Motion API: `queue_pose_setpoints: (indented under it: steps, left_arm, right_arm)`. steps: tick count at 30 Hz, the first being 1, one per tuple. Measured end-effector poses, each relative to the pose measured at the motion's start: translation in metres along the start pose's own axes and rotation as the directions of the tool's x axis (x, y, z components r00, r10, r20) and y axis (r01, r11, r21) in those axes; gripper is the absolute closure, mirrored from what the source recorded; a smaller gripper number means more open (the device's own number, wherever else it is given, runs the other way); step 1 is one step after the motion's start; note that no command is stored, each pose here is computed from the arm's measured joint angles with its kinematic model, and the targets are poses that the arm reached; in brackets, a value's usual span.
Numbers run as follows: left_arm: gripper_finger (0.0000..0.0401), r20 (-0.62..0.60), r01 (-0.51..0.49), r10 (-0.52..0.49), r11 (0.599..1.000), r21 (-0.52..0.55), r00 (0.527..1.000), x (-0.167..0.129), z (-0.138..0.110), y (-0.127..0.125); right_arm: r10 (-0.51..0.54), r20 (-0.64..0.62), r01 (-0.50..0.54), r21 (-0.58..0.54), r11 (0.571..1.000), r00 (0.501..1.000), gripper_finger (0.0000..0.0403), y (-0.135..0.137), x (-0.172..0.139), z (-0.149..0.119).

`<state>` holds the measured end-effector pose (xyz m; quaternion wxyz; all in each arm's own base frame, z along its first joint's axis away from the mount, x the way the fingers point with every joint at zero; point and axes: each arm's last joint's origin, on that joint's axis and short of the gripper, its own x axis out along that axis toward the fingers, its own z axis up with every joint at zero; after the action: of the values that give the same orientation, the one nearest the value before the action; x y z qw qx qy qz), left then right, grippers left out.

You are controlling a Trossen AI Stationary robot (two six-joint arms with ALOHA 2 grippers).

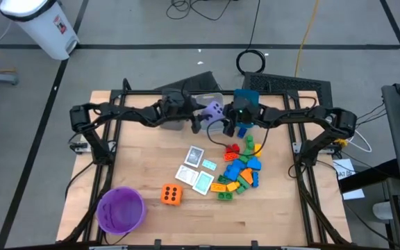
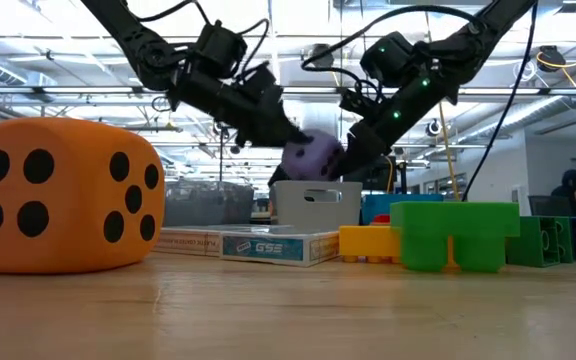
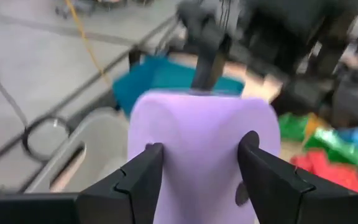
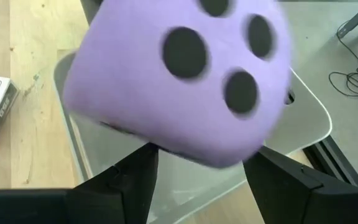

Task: Pick & Place Toys
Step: Put the purple dice into the gray bin

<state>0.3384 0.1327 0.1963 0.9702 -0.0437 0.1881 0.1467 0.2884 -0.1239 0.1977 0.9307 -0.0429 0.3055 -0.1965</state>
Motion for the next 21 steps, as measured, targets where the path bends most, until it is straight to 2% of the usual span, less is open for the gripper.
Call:
queue_pose_setpoints:
  steps: [7, 21]
  left_arm:
    - [0.0188, -0.118, -0.048, 0.047, 0.999, -0.008, 0.992, 0.000, -0.013, 0.002]
    - [0.0187, -0.130, -0.032, 0.034, 0.999, 0.015, 0.991, -0.001, -0.013, 0.001]
  right_arm:
    - [-0.004, 0.015, 0.004, 0.001, 1.000, 1.000, 0.0179, 0.000, 0.000, -0.001]
    - [0.011, -0.017, -0.011, 0.012, 1.000, 1.000, 0.0179, 0.002, 0.000, -0.004]
